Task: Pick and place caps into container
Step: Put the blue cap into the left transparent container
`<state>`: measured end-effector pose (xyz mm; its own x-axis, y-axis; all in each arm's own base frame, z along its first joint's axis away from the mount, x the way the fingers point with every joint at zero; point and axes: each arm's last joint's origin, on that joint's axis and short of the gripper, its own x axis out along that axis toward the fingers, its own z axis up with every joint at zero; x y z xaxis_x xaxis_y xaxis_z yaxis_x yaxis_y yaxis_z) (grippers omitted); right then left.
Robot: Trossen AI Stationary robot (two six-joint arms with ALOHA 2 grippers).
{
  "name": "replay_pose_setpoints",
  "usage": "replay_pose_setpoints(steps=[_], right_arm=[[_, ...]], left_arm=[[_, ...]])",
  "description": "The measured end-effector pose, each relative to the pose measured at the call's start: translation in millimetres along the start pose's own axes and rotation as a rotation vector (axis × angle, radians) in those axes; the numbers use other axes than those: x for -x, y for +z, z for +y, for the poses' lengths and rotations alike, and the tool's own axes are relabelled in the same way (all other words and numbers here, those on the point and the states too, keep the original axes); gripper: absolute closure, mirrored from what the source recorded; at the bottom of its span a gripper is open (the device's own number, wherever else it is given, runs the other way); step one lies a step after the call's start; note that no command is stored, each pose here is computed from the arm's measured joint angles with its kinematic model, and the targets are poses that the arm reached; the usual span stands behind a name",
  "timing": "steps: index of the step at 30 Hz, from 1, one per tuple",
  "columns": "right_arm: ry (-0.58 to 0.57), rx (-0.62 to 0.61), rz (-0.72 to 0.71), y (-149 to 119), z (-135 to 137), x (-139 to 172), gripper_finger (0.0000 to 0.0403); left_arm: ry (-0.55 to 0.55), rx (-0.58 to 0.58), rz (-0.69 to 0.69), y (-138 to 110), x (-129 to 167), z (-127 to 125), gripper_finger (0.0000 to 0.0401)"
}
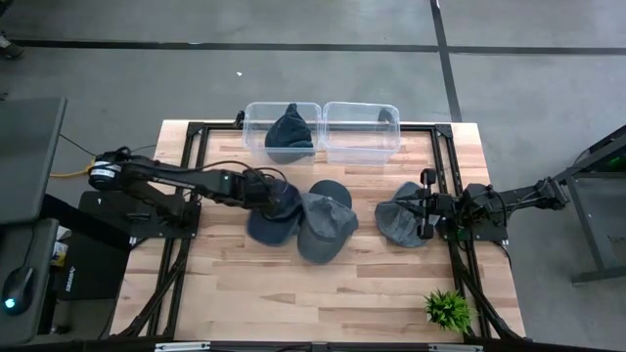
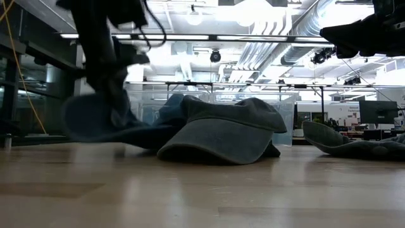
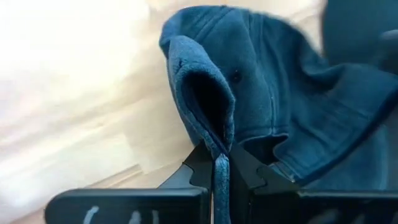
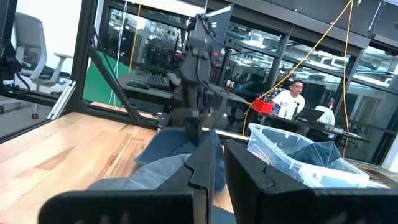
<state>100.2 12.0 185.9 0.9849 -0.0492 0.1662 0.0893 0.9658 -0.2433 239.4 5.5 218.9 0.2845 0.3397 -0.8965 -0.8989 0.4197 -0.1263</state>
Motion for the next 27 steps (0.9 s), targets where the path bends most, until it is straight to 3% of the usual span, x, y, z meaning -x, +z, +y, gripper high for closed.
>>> replay_pose_setpoints(steps=[8, 14, 27], right_arm=[[0.0, 0.0, 0.0, 0, 0, 0, 0.0371], [0.0, 0.0, 0.0, 0, 0, 0, 0.0371], [0.0, 0.0, 0.0, 0, 0, 0, 0.0371]], left_arm=[[0.032, -0.193, -0.126, 16, 67, -20, 0.039], [0.045, -0.336, -0.254, 24, 102, -26, 0.039], [0.196, -0.642, -0.469, 39, 121, -31, 0.039]])
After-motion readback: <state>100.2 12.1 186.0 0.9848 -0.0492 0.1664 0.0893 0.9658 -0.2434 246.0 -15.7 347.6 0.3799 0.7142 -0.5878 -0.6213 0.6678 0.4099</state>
